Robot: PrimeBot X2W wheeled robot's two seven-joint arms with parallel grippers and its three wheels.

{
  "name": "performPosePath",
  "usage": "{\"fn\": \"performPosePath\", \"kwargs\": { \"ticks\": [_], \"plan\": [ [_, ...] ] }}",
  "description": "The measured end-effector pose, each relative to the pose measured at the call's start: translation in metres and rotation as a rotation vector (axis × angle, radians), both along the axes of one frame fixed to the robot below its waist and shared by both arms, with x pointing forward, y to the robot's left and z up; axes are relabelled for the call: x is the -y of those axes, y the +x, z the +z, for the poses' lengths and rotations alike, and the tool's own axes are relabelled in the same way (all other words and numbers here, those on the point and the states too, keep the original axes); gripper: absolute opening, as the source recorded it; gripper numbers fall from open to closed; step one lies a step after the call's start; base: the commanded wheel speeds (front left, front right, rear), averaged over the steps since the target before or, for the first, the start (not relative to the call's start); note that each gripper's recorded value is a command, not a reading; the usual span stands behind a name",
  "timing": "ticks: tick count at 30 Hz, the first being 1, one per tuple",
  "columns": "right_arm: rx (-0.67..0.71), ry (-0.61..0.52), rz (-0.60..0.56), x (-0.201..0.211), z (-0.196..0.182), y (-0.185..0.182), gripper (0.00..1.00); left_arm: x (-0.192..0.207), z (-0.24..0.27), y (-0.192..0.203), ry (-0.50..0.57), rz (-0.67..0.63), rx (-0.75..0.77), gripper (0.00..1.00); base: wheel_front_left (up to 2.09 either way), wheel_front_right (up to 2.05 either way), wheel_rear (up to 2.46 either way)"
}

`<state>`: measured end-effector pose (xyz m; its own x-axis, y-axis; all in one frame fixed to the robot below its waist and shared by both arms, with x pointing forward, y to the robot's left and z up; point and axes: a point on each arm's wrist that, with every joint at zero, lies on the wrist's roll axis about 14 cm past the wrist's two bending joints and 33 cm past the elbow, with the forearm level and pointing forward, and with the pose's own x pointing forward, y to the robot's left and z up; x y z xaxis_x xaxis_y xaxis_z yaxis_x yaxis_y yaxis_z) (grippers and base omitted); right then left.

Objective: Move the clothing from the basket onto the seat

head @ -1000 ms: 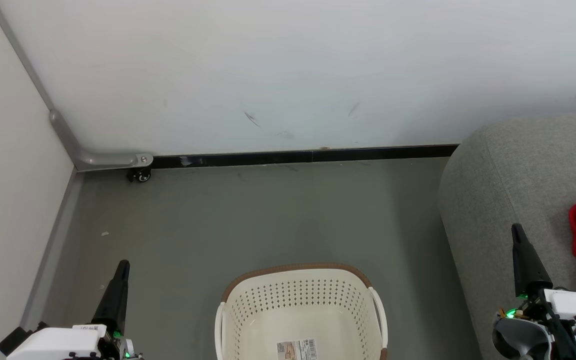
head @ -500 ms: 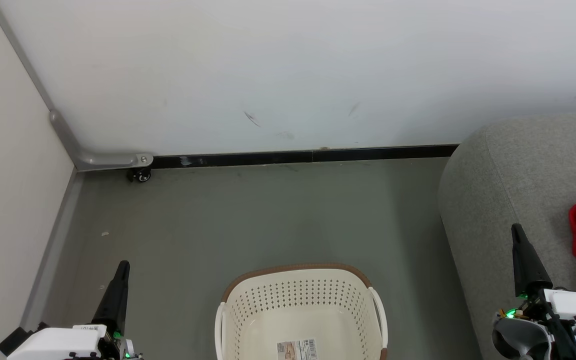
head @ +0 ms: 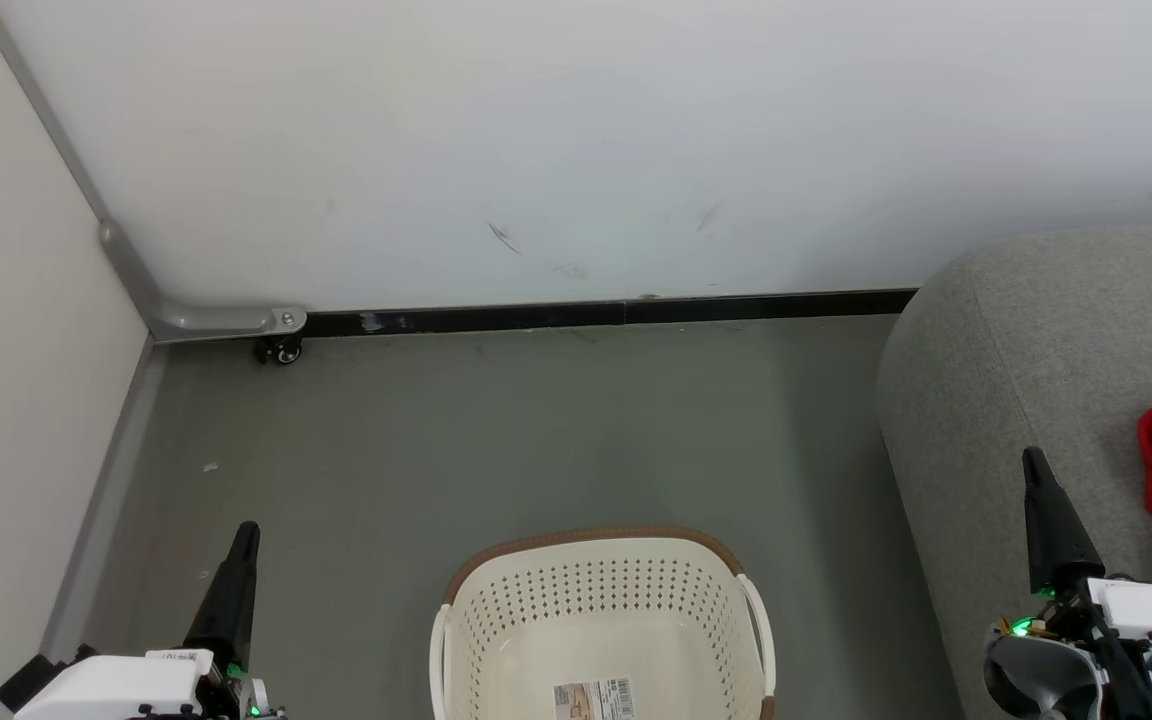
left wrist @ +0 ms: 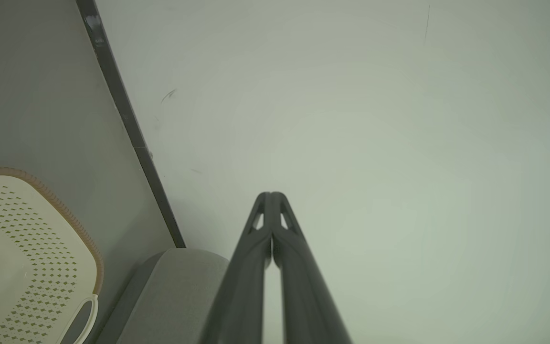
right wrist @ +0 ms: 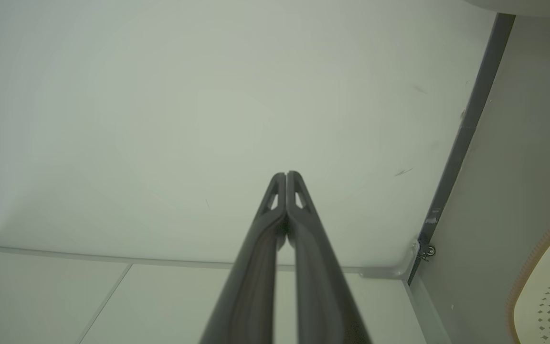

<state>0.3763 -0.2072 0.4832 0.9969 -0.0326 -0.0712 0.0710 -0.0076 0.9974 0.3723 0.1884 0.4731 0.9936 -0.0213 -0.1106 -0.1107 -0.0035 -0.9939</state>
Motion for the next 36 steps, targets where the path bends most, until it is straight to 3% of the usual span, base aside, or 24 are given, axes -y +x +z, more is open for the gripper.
{"fn": "performPosePath", "kwargs": {
  "ticks": [36],
  "plan": [
    [0.0,0.0,0.001,-0.0003,0.0001,0.0,0.0,-0.0001,0.0031,0.0031,-0.001,0.001,0.009,0.0,0.0,0.0,0.0]
  ]
}}
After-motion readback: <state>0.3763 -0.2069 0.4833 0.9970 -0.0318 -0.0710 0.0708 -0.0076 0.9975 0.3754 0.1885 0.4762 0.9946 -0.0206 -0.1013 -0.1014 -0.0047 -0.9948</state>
